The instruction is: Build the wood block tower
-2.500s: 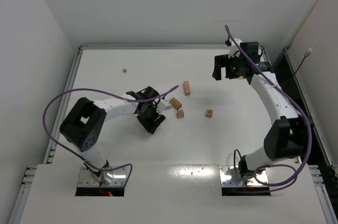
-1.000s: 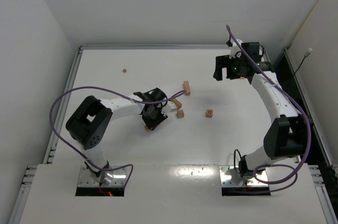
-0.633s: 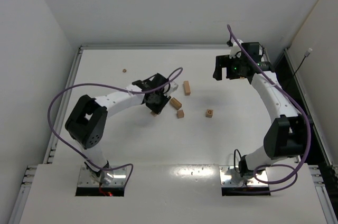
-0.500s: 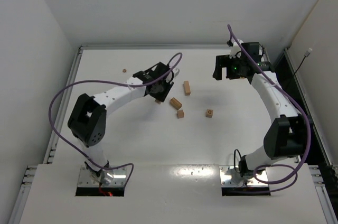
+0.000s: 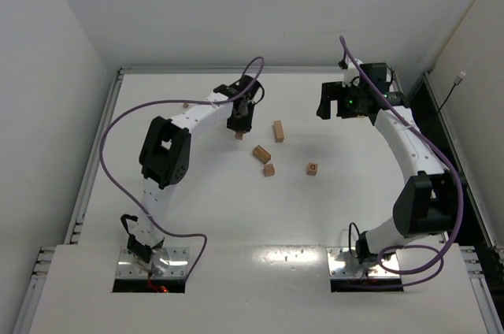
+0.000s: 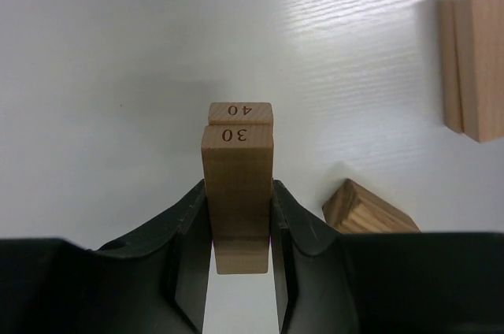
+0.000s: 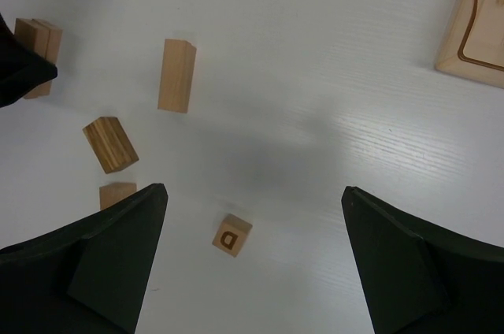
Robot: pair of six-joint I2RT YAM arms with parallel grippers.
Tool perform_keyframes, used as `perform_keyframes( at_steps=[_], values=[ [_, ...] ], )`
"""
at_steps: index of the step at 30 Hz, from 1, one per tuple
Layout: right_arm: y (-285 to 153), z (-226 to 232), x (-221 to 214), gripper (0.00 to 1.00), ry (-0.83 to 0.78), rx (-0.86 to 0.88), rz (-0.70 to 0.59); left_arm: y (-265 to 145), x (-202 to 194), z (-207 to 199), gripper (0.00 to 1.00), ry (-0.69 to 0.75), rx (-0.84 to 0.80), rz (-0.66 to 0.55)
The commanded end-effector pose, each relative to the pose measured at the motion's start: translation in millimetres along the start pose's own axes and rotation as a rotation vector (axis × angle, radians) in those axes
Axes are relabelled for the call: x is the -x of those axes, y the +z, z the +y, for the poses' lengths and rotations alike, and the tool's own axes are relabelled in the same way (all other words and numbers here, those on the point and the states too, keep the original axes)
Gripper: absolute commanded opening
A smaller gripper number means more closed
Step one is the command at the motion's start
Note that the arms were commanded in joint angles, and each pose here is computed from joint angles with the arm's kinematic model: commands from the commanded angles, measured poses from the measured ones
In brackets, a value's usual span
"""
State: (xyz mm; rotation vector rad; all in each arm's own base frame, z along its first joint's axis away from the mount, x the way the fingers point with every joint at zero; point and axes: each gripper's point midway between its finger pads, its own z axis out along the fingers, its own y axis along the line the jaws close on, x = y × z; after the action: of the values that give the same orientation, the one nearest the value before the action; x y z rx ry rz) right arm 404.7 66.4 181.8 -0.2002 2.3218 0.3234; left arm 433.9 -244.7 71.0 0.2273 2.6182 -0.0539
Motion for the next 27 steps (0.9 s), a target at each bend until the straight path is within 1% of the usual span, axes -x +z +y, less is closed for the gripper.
perform_keyframes(
  at_steps=[1,4,6,7,10,13,14,19,20,22,24,26,27],
  values=[
    [-4.2,3.2,11.9,0.9,0.0,0.017,-0.044,-2.1,13.0,-9.5,0.0,-0.065,-0.028,-0.008],
    [-2.9,2.9,8.1,0.9,0.002,0.017,-0.035,5.1,12.7,-8.4,0.0,-0.094,-0.029,0.004],
    [-2.9,1.3,8.1,0.9,0.003,0.007,-0.035,8.6,13.5,-14.5,0.0,-0.095,-0.056,0.008],
    [-2.9,1.7,8.1,0.9,0.012,0.008,-0.035,11.0,16.9,-17.1,0.0,-0.104,-0.086,0.009],
    [-2.9,1.7,8.1,0.9,0.012,0.008,-0.035,14.0,27.4,-23.5,0.0,-0.118,-0.106,-0.012],
    [-2.9,2.1,8.1,0.9,0.021,0.008,-0.035,20.6,25.1,-30.1,0.0,-0.126,-0.131,0.007],
    [-2.9,2.1,8.1,0.9,0.021,0.008,-0.035,17.9,29.1,-32.9,0.0,-0.127,-0.146,-0.001],
    [0.0,1.7,6.0,0.9,0.032,0.008,-0.026,32.6,29.2,-40.8,0.0,-0.145,-0.169,0.005],
    [0.0,1.7,6.0,0.9,0.033,0.008,-0.026,27.7,37.1,-44.5,0.0,-0.147,-0.188,-0.012],
    [0.0,1.7,6.0,0.9,0.033,0.008,-0.026,32.9,32.9,-51.7,0.0,-0.148,-0.197,0.002],
    [0.0,1.7,6.0,0.9,0.033,0.008,-0.026,31.3,40.6,-54.0,0.0,-0.151,-0.208,-0.024],
    [0.0,1.7,6.0,0.9,0.033,0.008,-0.026,34.9,37.4,-55.7,0.0,-0.159,-0.213,-0.011],
    [0.0,1.7,6.0,0.9,0.033,0.008,-0.026,36.7,41.5,-57.5,0.0,-0.16,-0.218,-0.023]
  ],
)
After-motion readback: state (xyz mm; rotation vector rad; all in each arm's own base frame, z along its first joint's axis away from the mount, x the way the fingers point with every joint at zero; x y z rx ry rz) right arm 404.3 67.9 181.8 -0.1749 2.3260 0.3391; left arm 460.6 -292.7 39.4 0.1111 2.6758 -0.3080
